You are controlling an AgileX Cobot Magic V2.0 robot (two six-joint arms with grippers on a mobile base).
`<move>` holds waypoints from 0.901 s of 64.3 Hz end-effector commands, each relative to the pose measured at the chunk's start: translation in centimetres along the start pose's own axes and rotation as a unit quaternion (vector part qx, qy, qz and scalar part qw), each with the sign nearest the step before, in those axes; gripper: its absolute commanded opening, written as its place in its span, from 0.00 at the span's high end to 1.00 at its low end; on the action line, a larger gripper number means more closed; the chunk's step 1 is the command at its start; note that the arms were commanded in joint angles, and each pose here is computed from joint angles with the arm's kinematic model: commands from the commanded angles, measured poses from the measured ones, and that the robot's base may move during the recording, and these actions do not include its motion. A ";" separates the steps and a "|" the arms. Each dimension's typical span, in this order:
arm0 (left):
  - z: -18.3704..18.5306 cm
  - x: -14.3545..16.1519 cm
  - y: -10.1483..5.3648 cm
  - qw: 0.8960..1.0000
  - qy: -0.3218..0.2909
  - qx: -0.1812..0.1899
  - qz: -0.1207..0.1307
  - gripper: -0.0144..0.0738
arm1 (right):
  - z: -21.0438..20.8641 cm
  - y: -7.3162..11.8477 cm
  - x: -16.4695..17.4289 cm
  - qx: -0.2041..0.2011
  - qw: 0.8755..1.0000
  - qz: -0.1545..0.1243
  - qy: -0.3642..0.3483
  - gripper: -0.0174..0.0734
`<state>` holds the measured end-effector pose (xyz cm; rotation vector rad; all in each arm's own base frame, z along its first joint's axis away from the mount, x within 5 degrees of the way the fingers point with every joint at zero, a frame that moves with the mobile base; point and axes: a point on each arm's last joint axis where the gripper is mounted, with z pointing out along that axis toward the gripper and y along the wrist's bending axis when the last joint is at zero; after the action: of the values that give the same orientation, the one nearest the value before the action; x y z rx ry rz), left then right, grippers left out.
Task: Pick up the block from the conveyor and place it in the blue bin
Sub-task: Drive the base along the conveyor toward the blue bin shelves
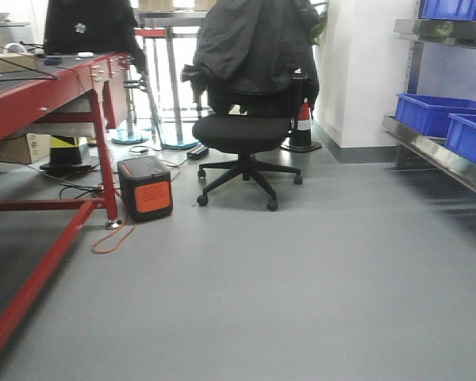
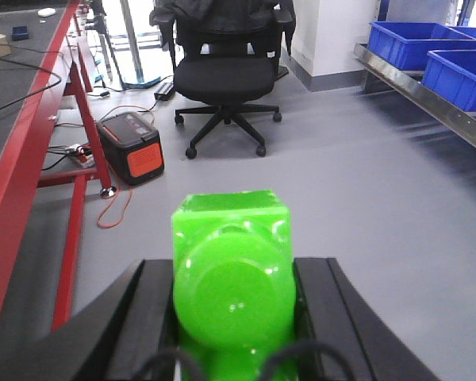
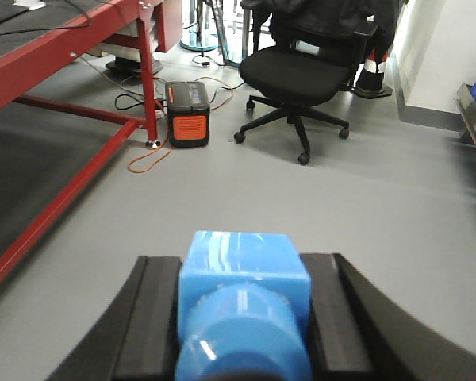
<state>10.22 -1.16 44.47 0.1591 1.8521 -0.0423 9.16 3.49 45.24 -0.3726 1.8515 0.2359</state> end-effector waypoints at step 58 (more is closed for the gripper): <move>-0.2 -0.2 -0.1 1.000 -0.012 0.004 -0.003 0.96 | -0.3 -0.1 -0.3 0.006 1.000 -0.006 -0.011 0.98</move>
<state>10.22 -1.16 44.47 0.1591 1.8521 -0.0423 9.16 3.49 45.24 -0.3726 1.8515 0.2359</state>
